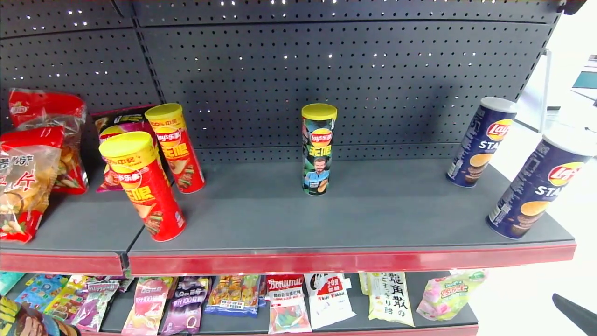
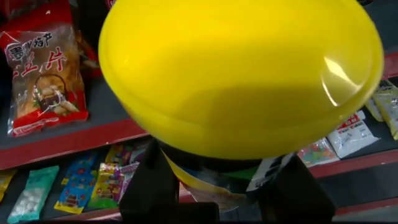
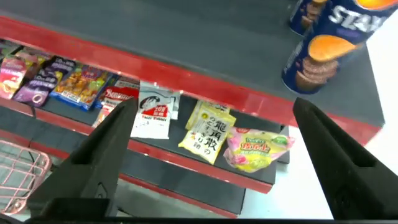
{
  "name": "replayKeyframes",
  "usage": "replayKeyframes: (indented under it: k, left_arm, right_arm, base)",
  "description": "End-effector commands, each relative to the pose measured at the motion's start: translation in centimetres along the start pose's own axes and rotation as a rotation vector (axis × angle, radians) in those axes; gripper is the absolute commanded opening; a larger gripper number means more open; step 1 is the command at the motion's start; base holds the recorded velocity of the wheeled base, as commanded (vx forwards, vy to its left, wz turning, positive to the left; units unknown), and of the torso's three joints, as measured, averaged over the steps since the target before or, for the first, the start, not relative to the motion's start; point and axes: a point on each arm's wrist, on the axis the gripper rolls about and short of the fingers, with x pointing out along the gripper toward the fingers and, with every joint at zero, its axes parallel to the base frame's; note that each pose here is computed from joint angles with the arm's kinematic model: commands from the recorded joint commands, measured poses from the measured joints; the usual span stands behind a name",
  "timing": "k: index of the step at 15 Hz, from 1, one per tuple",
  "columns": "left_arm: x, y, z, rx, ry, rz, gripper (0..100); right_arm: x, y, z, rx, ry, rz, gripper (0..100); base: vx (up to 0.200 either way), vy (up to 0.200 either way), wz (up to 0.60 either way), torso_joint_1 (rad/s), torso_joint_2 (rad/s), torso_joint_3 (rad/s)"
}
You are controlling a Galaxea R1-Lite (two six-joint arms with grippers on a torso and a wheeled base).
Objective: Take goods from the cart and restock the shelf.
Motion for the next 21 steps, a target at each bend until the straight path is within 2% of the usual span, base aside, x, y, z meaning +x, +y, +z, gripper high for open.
replayKeyframes:
  k: [1, 3, 5, 7, 9, 13, 15, 21]
  left_arm:
    - [0.0, 0.0, 0.0, 0.000, -0.002, -0.004, 0]
    - [-0.3, -0.1, -0.4, 0.000, -0.011, -0.014, 0]
    - [-0.4, -0.2, -0.7, 0.000, -0.019, -0.030, 0]
    - [-0.4, -0.3, -0.9, 0.000, -0.021, -0.031, 0]
    - [-0.5, -0.3, -0.8, 0.000, -0.025, -0.031, 0]
    - [-0.4, -0.3, -0.8, 0.000, -0.022, -0.034, 0]
    - [-0.5, -0.3, -0.8, 0.000, -0.022, -0.034, 0]
    - [-0.3, -0.3, -0.8, -0.001, -0.012, -0.033, 0]
  right_arm:
    - [0.7, -0.2, 0.3, -0.020, 0.024, 0.022, 100]
    - [1.8, -0.1, 1.4, -0.047, 0.037, 0.125, 100]
    - [4.3, 0.3, 4.0, -0.077, 0.045, 0.253, 100]
    - [8.9, 1.1, 6.6, -0.105, -0.004, 0.327, 100]
    - [12.7, 2.1, 7.1, -0.119, -0.060, 0.353, 100]
    - [16.9, 2.6, 8.5, -0.111, -0.053, 0.373, 100]
    - [19.0, 3.8, 9.4, -0.091, -0.049, 0.412, 100]
    - [25.1, 5.9, 11.6, -0.096, -0.113, 0.417, 100]
  base:
    - [0.000, 0.000, 0.00, 0.000, 0.00, 0.000]
    - [0.000, 0.000, 0.00, 0.000, 0.00, 0.000]
    - [0.000, 0.000, 0.00, 0.000, 0.00, 0.000]
    - [0.000, 0.000, 0.00, 0.000, 0.00, 0.000]
    - [0.000, 0.000, 0.00, 0.000, 0.00, 0.000]
    - [0.000, 0.000, 0.00, 0.000, 0.00, 0.000]
    - [0.000, 0.000, 0.00, 0.000, 0.00, 0.000]
    - [0.000, 0.000, 0.00, 0.000, 0.00, 0.000]
